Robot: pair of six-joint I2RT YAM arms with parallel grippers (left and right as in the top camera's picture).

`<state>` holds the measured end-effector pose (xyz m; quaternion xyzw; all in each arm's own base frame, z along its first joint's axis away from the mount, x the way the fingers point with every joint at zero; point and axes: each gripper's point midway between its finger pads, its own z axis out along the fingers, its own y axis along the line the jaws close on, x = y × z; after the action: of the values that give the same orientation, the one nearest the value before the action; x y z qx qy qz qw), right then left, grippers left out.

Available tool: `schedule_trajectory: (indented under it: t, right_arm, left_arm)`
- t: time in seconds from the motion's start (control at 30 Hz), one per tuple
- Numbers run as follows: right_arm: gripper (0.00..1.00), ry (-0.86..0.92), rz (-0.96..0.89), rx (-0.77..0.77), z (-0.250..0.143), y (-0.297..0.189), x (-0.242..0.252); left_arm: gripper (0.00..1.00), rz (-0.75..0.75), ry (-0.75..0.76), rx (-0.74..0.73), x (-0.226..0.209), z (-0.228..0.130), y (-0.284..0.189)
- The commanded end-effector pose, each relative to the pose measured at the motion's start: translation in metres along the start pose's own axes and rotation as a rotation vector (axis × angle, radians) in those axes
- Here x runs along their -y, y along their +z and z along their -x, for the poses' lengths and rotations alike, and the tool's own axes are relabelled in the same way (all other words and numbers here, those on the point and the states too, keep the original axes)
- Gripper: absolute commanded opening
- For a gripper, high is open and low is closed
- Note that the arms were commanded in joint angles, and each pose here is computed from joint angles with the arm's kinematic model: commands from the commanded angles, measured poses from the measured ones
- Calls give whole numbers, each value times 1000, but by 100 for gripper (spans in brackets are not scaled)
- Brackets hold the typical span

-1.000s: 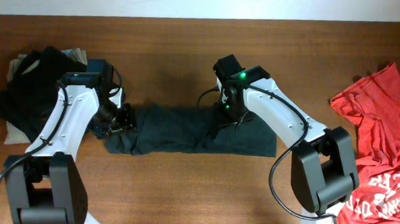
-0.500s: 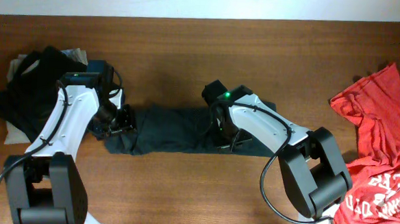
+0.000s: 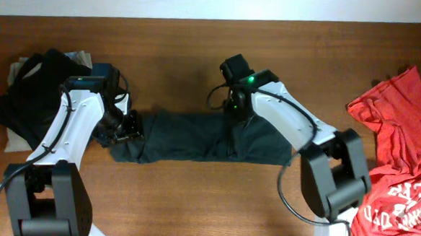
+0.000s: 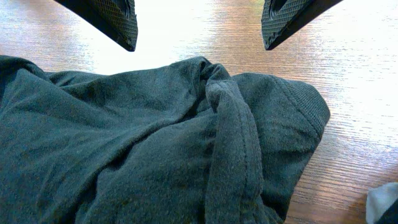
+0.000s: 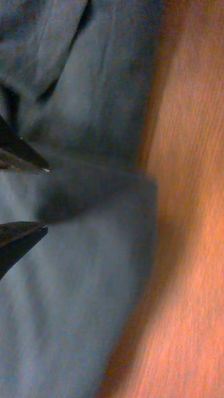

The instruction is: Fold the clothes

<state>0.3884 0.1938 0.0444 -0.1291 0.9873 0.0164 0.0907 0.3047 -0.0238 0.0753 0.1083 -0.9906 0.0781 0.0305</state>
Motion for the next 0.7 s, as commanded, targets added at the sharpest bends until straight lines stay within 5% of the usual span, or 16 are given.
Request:
schedule_trajectory:
  t: [0.0, 0.17, 0.2, 0.27, 0.33, 0.6, 0.63, 0.67]
  right_arm:
    - [30, -82, 150, -135, -29, 36, -43]
    - [33, -94, 107, -140, -33, 9, -35]
    - [39, -77, 69, -66, -16, -23, -21]
    - [52, -45, 61, 54, 4, -77, -5]
    - [80, -2, 63, 120, 5, -117, 15]
    - [82, 70, 36, 47, -18, -129, 47]
    - [82, 70, 36, 47, -18, -129, 47]
    - [81, 70, 35, 48, -18, -129, 48]
  left_arm:
    - [64, -12, 20, 22, 3, 2, -7]
    - [64, -11, 19, 22, 2, 2, -7]
    - [64, 11, 19, 31, -2, 4, -7]
    - [81, 31, 25, 75, -4, 15, -7]
    - [86, 30, 60, 131, -3, 32, -4]
    - [86, 49, 107, 4, -12, 54, 86]
    - [82, 45, 109, -11, -11, 52, 92]
    - [64, 18, 139, -20, -5, 50, 92]
